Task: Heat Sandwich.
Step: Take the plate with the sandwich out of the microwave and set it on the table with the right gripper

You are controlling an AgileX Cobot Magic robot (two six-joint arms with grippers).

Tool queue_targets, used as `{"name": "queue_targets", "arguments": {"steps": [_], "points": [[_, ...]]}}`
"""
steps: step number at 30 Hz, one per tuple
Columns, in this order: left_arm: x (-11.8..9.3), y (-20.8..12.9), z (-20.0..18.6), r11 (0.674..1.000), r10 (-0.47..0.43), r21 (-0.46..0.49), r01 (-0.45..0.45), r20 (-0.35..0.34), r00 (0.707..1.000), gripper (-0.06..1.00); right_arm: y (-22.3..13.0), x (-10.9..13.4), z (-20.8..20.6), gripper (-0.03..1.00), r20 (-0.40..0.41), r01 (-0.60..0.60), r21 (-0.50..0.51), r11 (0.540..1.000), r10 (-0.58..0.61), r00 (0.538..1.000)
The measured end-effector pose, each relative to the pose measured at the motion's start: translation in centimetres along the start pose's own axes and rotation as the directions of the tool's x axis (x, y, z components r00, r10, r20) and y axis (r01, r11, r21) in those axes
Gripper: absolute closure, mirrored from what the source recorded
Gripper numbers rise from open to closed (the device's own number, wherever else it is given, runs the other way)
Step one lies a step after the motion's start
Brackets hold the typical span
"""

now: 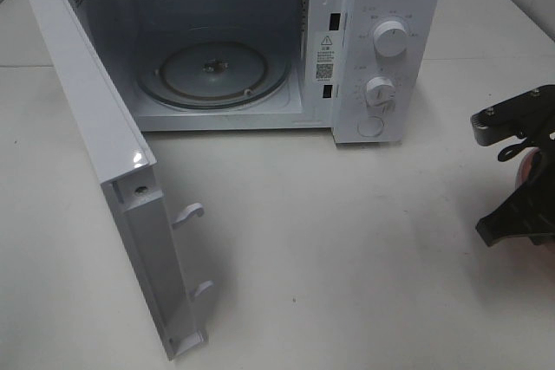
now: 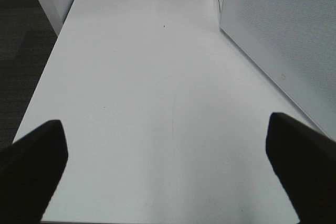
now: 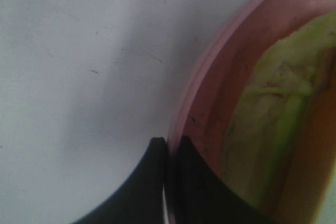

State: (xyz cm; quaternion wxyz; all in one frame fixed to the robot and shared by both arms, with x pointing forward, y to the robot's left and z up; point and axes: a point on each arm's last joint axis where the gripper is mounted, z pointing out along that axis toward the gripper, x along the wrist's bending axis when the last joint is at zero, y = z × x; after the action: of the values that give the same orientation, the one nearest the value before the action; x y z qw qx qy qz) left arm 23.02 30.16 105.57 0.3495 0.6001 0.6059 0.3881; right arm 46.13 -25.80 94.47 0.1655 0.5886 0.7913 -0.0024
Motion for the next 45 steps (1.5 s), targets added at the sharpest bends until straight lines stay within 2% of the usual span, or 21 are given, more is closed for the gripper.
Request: {"name": "queue_targets", "arguments": {"steps": [18, 29, 45], "points": [[0.0, 0.0, 0.0, 1.000, 0.000, 0.000, 0.000, 0.000, 1.000, -0.03, 0.9, 0.4, 4.2, 0.94, 0.008, 0.036, 0.037, 0.999, -0.037, 0.999], [0.0, 0.0, 0.0, 1.000, 0.000, 0.000, 0.000, 0.000, 1.000, -0.03, 1.1, 0.4, 4.4, 0.93, 0.016, 0.039, 0.015, 0.999, -0.039, 0.999], [0.0, 0.0, 0.0, 1.000, 0.000, 0.000, 0.000, 0.000, 1.000, -0.03, 1.0, 0.5, 5.3, 0.90, 0.025, 0.069, 0.049, 0.996, -0.070, 0.997]]}}
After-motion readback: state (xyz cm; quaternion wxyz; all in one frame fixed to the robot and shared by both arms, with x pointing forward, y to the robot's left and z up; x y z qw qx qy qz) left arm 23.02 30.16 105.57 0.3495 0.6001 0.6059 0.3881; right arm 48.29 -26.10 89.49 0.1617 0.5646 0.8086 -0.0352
